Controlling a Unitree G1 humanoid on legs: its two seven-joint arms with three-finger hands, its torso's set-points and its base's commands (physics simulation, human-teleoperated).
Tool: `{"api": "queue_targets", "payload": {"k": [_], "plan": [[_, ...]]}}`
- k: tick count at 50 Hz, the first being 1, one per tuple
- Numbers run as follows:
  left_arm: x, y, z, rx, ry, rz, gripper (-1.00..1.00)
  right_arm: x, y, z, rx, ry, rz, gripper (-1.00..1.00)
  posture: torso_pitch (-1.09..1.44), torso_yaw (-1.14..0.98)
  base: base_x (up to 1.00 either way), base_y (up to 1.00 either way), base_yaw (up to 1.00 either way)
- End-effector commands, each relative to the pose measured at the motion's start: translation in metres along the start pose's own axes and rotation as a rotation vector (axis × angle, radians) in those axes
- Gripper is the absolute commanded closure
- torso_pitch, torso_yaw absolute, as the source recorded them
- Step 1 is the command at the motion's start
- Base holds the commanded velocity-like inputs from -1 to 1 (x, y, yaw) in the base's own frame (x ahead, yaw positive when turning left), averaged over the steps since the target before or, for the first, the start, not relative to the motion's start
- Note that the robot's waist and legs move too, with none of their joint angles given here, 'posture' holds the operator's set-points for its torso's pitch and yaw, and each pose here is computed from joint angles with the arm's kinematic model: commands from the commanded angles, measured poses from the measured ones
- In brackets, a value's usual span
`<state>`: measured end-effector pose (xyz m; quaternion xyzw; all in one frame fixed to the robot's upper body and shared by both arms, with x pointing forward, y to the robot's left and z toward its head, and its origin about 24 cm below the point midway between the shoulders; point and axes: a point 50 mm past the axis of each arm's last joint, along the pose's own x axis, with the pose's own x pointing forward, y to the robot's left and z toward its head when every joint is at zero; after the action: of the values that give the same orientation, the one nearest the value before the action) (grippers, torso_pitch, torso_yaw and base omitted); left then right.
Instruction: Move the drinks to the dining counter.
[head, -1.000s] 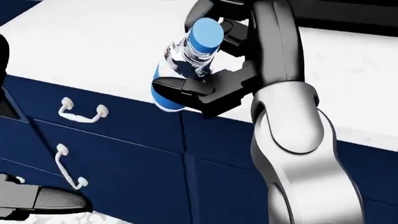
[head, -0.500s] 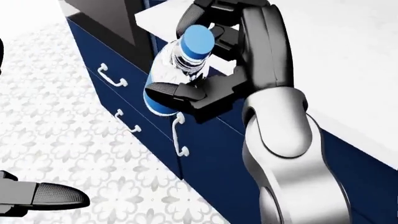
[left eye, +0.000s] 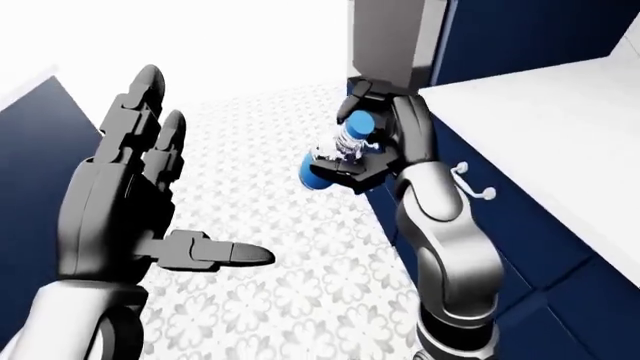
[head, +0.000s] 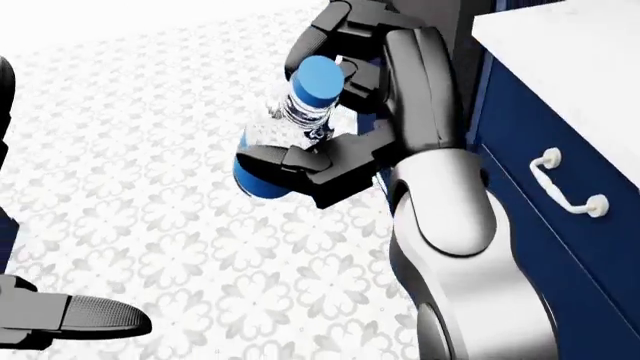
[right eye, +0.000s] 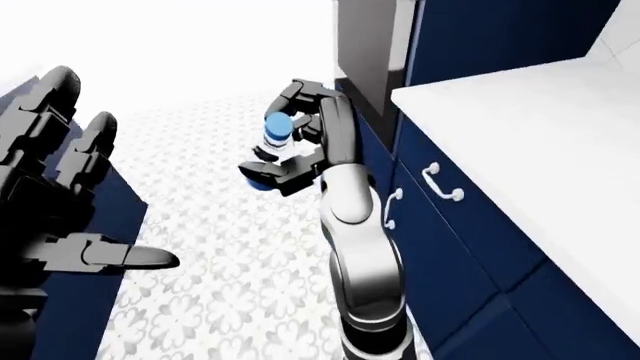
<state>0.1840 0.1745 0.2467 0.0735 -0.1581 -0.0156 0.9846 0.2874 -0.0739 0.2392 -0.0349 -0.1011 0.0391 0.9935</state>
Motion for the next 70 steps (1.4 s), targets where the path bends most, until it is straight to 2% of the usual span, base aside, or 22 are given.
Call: {"api": "queue_targets", "payload": {"k": [1, 41, 70], "plan": [[0.0001, 0.0022, 0.0088, 0.01, -0.065, 0.013, -1.0, -0.0022, -0.0038, 0.0189, 0.026, -0.124, -0.022, 1.0, 0.0, 0.0, 0.0, 0.0, 1.0], [0.0003, 0.0015, 0.0128, 0.013, -0.072, 0.01, -1.0, -0.0051, -0.0058, 0.0236, 0.005, -0.132, -0.028, 1.0, 0.0, 0.0, 0.0, 0.0, 1.0], [-0.0009, 0.0037, 0.0126, 0.009, -0.073, 0.016, -1.0, -0.0058, -0.0055, 0.0213, 0.023, -0.136, -0.031, 1.0, 0.0, 0.0, 0.0, 0.0, 0.98]]}}
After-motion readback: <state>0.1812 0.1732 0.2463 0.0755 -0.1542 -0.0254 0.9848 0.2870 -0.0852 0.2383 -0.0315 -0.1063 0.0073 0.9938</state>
